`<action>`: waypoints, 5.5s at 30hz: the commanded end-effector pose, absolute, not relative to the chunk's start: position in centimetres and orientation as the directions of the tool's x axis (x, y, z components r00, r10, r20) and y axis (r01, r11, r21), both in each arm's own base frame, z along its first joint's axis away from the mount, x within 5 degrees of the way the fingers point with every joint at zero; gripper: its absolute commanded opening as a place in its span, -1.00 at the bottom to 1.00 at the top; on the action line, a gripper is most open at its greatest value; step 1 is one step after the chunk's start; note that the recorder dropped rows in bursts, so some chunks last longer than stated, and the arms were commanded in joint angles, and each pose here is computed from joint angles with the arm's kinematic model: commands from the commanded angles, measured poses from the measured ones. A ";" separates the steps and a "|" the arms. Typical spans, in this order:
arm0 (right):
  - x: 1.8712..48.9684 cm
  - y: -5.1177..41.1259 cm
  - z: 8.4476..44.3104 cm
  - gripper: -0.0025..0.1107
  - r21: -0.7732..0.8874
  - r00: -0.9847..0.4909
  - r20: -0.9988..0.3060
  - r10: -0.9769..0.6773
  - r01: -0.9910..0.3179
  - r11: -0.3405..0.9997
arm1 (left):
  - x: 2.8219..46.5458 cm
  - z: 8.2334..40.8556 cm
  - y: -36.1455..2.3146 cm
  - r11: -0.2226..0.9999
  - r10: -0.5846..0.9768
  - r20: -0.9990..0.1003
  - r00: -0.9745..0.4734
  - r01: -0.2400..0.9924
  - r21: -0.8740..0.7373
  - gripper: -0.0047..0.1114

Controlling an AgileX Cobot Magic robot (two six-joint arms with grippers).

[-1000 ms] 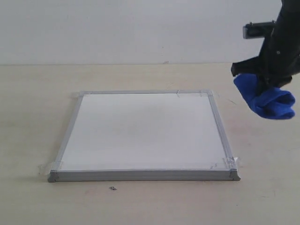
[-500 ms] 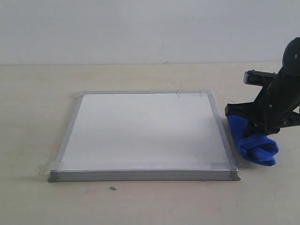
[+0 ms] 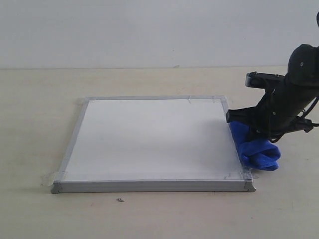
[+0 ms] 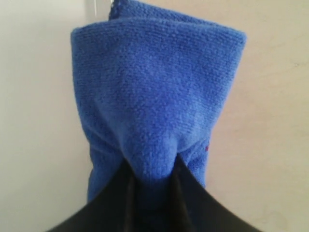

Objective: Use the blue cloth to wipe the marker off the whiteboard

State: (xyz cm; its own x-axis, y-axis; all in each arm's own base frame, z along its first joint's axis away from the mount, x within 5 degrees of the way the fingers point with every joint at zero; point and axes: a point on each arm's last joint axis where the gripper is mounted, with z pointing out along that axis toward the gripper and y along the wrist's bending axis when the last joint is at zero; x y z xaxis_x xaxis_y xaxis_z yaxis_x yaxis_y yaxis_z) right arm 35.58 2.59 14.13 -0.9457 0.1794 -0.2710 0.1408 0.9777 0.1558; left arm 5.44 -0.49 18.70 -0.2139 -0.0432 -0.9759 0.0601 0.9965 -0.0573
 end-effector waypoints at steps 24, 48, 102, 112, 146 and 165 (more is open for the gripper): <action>35.4 2.2 14.5 -0.96 0.071 -0.944 -0.288 0.158 0.144 0.987 | 5.4 18.7 -0.5 0.997 -0.041 -0.978 -0.206 0.057 -0.054 -0.84; 35.5 2.2 14.6 -0.05 0.084 -0.935 -0.301 0.189 0.171 0.982 | 5.4 18.7 -0.5 0.997 -0.041 -0.978 -0.206 0.057 -0.054 -0.84; 11.7 3.4 33.8 -0.96 0.030 -0.396 -0.915 -0.080 -0.265 0.964 | 5.4 18.7 -0.5 0.997 -0.041 -0.978 -0.206 0.057 -0.054 -0.84; 9.6 2.7 33.6 -0.96 0.023 -0.242 -0.969 -0.044 -0.268 0.963 | 5.4 18.7 -0.5 0.997 -0.041 -0.978 -0.206 0.057 -0.054 -0.84; 5.3 -0.2 18.2 -0.96 -0.007 -0.257 -0.966 0.001 0.029 1.000 | 5.4 18.7 -0.5 0.997 -0.041 -0.978 -0.206 0.057 -0.054 -0.84; 5.3 0.0 18.2 -0.96 -0.042 -0.257 -0.965 -0.043 -0.006 0.999 | 5.4 18.7 -0.5 0.997 -0.041 -0.978 -0.206 0.057 -0.054 -0.84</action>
State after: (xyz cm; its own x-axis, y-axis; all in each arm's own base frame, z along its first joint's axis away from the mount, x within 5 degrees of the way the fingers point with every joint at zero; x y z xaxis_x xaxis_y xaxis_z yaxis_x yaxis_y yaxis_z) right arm 5.35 -0.01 18.11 -0.2664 -0.0249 -0.9636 -0.0050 0.9997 -0.0244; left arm 5.44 -0.49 18.70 -0.2139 -0.0432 -0.9759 0.0601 0.9965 -0.0573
